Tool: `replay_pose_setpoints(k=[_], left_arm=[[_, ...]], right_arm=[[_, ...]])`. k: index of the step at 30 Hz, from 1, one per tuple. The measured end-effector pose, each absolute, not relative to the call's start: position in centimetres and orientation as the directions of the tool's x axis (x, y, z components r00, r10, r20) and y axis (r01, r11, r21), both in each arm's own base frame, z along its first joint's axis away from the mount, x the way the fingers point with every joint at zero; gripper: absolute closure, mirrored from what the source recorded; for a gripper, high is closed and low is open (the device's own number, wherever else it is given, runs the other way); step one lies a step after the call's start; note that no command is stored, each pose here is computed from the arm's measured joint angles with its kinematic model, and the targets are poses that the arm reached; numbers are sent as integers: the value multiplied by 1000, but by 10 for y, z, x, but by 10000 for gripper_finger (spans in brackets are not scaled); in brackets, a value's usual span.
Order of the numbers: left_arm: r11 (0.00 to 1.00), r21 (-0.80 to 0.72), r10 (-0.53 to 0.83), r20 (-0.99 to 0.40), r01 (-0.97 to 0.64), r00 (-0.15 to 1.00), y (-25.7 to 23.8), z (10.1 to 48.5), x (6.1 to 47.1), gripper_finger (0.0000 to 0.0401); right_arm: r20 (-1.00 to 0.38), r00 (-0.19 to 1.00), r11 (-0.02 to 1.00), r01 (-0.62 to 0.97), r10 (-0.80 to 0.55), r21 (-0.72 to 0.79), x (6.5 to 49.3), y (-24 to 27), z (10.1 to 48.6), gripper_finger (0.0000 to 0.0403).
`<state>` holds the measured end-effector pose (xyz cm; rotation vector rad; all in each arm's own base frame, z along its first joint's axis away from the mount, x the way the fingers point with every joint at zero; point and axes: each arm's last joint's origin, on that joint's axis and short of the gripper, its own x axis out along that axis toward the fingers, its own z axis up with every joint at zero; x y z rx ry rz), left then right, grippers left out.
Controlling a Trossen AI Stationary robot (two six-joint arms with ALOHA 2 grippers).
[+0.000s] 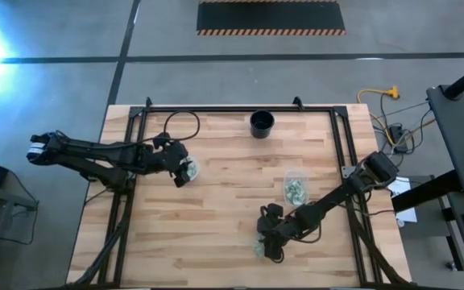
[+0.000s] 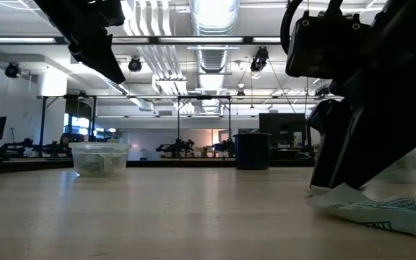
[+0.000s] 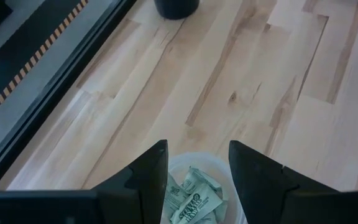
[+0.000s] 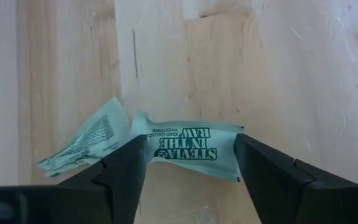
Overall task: Pick and place items into bin
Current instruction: Put the white sweetener packet into the right transparent bin
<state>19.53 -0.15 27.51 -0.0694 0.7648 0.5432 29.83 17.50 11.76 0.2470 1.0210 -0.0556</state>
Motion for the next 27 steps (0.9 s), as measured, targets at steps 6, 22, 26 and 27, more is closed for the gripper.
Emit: replay_pose_setpoints(k=[6,22,26,27], left_arm=[[861,133,442,-674,-492,592,-1,275,195,247],[862,108,439,-647,-495,623,-2,278,199,247],[862,109,439,-647,-495,623,-2,278,199,247],[862,108,439,-647,-495,624,-2,278,199,247]], right_arm=[[-871,490,973,181,36,142,296,173,117,203],[-896,442,952,292,-46,96,288,167,119,334],[-908,401,913,404,-125,53,280,159,124,336],[-916,375,894,446,-144,42,278,156,125,334]])
